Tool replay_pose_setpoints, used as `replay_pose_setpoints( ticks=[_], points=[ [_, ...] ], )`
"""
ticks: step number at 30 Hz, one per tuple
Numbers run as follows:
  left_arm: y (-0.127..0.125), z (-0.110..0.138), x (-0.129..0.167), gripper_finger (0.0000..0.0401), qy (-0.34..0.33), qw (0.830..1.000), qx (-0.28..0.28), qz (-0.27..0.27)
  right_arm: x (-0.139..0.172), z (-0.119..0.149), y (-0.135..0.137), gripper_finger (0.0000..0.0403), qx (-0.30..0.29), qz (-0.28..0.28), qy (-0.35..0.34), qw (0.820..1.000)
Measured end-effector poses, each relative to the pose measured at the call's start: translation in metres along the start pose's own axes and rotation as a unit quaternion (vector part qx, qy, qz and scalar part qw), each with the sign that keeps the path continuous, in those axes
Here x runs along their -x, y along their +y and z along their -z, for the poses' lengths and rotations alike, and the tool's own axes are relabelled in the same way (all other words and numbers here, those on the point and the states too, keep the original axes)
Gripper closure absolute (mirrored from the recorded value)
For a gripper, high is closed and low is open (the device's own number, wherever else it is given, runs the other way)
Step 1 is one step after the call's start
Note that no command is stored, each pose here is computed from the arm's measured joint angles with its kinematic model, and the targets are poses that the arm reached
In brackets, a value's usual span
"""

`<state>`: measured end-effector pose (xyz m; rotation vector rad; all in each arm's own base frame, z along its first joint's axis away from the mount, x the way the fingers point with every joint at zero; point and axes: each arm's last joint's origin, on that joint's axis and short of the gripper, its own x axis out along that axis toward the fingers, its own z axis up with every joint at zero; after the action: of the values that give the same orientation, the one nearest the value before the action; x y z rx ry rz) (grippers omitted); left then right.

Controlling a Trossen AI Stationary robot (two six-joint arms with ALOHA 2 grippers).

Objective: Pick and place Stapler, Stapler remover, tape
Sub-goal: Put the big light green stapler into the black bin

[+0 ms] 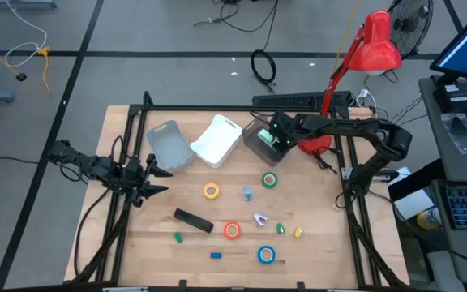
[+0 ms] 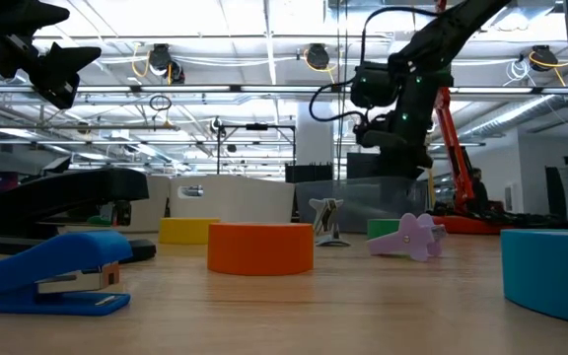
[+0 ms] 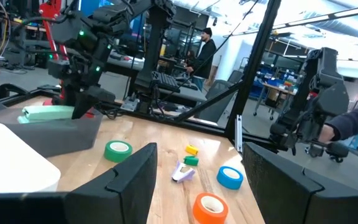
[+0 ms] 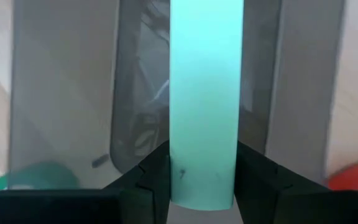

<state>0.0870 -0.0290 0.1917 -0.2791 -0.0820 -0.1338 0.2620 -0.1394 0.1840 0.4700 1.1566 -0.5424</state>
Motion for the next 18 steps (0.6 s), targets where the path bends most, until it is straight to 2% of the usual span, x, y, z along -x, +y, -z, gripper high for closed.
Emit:
replay_pose_setpoints(
  ticks=[12,18],
  points=[
    [0.0000,0.0000,0.0000,0.0160,0.000,1.000,-0.001,0.000,-0.0039,-0.0030,-0.0003,0.0273,-0.005,0.001,-0.010,1.000],
    [0.0000,0.0001,0.0000,0.0160,0.000,1.000,-0.003,0.000,-0.0040,-0.0035,-0.0002,0.0254,-0.005,0.001,-0.013,1.000]
  ],
)
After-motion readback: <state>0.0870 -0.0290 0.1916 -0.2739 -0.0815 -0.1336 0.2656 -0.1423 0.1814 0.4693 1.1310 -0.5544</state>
